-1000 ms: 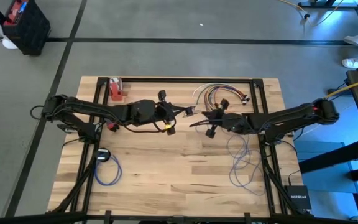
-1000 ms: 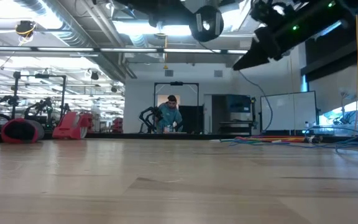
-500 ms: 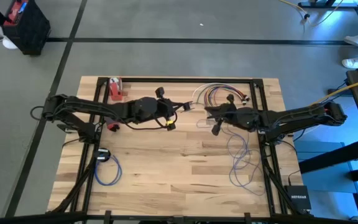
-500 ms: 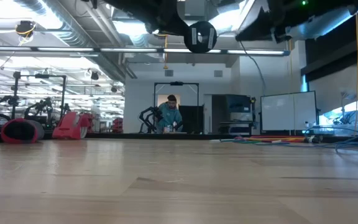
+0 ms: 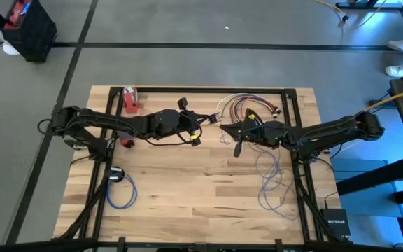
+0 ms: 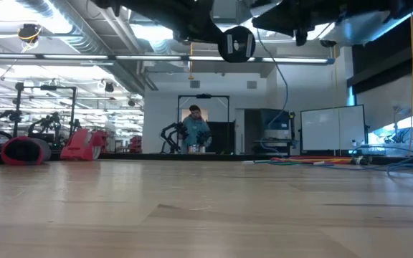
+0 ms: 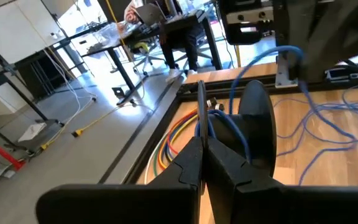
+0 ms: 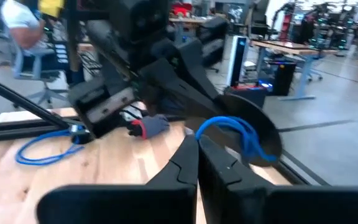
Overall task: Coil cords
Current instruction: Coil the blue cable wire on the black spool
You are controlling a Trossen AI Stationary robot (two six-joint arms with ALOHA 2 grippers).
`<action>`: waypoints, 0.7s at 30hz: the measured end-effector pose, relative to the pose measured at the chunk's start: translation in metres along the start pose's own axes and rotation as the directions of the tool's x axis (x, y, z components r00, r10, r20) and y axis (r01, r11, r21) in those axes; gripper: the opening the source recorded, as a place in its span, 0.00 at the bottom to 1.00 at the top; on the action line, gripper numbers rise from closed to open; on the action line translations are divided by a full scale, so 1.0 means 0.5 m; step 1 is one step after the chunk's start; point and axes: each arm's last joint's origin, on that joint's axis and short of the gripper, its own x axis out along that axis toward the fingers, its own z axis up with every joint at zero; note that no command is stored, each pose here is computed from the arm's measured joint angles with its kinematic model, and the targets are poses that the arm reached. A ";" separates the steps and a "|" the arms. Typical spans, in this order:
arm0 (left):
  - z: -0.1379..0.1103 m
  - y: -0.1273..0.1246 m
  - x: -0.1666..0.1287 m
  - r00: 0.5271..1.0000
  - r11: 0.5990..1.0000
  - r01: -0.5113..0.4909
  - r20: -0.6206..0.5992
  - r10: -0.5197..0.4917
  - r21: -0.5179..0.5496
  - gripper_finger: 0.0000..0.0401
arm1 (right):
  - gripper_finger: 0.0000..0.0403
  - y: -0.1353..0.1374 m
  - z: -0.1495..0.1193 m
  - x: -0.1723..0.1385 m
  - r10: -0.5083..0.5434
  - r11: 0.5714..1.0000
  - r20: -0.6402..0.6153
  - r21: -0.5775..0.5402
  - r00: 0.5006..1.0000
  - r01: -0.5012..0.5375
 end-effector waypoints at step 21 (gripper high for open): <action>0.007 -0.006 0.007 0.998 0.999 0.019 0.064 -0.017 -0.041 0.01 | 0.01 0.035 -0.027 0.103 -0.020 0.997 -0.053 -0.076 0.998 0.016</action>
